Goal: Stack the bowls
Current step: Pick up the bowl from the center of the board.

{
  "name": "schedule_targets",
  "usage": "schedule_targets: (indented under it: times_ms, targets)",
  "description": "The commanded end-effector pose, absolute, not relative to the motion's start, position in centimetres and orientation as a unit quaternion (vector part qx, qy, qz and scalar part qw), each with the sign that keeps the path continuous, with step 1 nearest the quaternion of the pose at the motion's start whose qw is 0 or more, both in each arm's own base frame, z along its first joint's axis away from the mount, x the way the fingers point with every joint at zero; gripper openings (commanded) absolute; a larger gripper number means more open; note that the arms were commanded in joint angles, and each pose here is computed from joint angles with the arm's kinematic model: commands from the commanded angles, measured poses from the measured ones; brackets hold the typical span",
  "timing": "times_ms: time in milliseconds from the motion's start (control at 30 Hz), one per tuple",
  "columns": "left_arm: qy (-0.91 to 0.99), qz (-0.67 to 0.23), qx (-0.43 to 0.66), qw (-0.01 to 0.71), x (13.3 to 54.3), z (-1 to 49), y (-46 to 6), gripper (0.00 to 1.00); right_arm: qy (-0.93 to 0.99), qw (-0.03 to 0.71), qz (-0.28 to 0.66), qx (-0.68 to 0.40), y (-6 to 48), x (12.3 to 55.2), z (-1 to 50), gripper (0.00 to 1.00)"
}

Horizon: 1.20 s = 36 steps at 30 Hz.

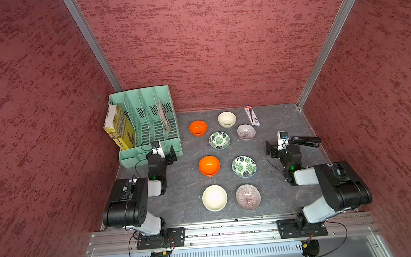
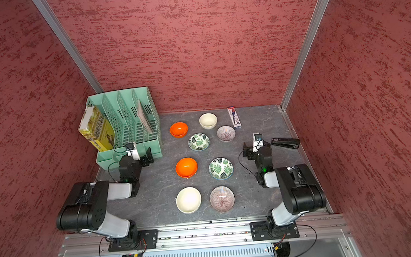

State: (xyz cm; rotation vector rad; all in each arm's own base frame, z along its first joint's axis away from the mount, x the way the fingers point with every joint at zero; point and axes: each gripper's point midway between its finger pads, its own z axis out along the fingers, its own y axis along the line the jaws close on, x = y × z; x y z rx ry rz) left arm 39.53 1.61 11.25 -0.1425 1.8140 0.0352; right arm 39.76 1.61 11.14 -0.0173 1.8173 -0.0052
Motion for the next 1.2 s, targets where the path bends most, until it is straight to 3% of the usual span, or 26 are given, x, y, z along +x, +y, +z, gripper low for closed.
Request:
schedule_targets:
  times_ms: [0,733,833,933,1000,1167]
  targets:
    - [0.786,0.008,-0.064,0.615,39.9,11.5,1.7,1.00,0.782,0.623,-0.011,0.007,0.9,40.2,11.9,0.98]
    - [0.795,0.006,-0.060,0.604,40.6,12.5,1.6,1.00,0.798,0.603,0.004,0.001,0.9,40.7,12.3,0.98]
    - [0.824,0.052,-0.054,0.562,41.7,14.7,1.3,1.00,0.804,0.594,-0.011,0.021,0.1,41.2,16.2,0.98]
    - [0.816,0.092,-0.015,0.570,42.2,19.4,-1.3,1.00,0.806,0.592,0.012,0.009,1.4,40.9,19.7,0.98]
    - [0.821,0.074,-0.010,0.566,42.6,22.6,-3.5,1.00,0.806,0.592,0.027,-0.001,2.7,40.9,22.3,0.98]
    - [0.888,0.002,-0.043,0.459,42.3,23.8,-8.8,1.00,0.822,0.569,0.038,-0.014,6.0,40.8,25.5,0.98]
